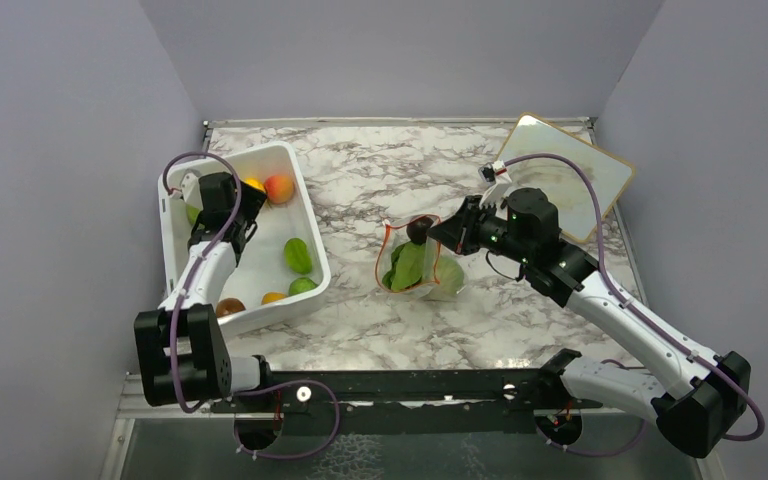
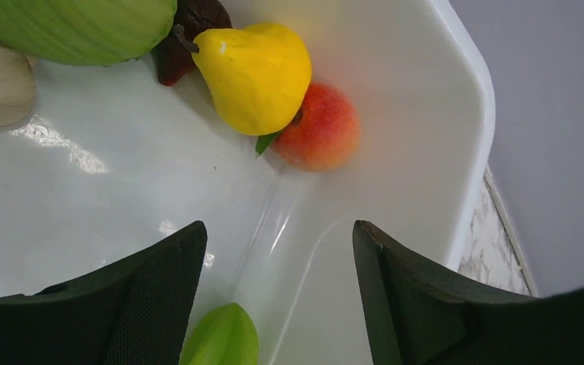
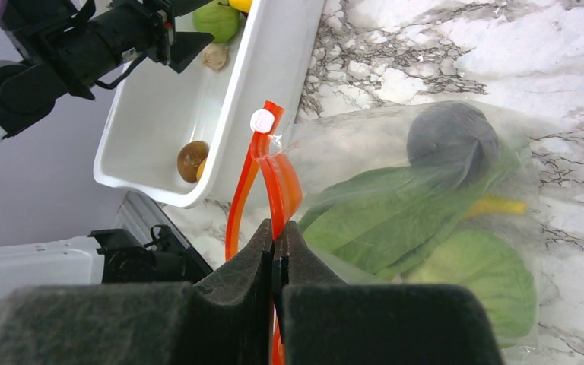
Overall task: Place the food in the zip-top bag and seal the zipper
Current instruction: Pick up the fake fruit from the bin.
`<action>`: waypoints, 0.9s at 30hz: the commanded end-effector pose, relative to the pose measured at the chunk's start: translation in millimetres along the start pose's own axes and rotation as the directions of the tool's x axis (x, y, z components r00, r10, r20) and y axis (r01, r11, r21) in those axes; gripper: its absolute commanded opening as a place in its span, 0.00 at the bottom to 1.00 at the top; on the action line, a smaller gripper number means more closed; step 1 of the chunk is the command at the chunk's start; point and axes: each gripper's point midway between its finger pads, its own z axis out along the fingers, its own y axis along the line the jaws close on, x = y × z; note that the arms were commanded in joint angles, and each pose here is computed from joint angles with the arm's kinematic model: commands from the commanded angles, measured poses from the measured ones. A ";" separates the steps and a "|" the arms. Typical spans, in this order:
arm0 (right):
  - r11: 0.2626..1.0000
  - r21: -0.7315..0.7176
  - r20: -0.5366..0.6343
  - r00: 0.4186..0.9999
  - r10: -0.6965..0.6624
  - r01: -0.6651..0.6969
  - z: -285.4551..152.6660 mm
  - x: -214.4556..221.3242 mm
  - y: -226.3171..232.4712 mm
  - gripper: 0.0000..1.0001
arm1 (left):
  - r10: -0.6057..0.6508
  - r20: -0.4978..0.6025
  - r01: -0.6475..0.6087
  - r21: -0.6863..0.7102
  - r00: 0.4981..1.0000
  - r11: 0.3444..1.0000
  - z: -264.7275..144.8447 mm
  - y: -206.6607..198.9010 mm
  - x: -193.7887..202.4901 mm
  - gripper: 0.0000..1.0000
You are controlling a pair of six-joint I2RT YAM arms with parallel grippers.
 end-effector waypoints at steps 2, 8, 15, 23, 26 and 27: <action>1.000 -0.020 0.042 0.999 -0.016 0.017 -3.7 -9.8 6.5 0.01 | -0.079 0.046 0.078 0.025 0.996 0.997 25.6 -10.6 -24.9 0.75; 1.000 -0.012 0.049 0.999 -0.019 0.020 -5.0 -13.8 7.2 0.01 | -0.077 0.044 0.076 0.030 0.996 0.997 52.8 -9.6 -30.5 0.76; 1.000 -0.002 0.055 0.998 -0.019 0.019 -8.7 -14.3 6.3 0.01 | -0.070 -0.017 0.070 0.051 0.997 0.996 82.7 -10.6 -20.4 0.81; 1.000 0.003 0.065 0.998 -0.010 0.009 -12.6 -15.3 6.3 0.01 | -0.053 -0.048 0.054 0.007 0.997 0.999 107.5 10.3 -5.3 0.81; 1.000 0.005 0.067 0.998 -0.008 0.008 -13.1 -15.9 6.4 0.01 | -0.055 -0.031 0.054 -0.032 0.998 0.998 113.0 24.7 -3.1 0.82; 1.000 0.004 0.068 0.998 -0.008 0.008 -13.3 -16.5 6.9 0.01 | -0.065 -0.029 0.064 -0.040 0.997 0.997 115.0 29.3 -2.9 0.83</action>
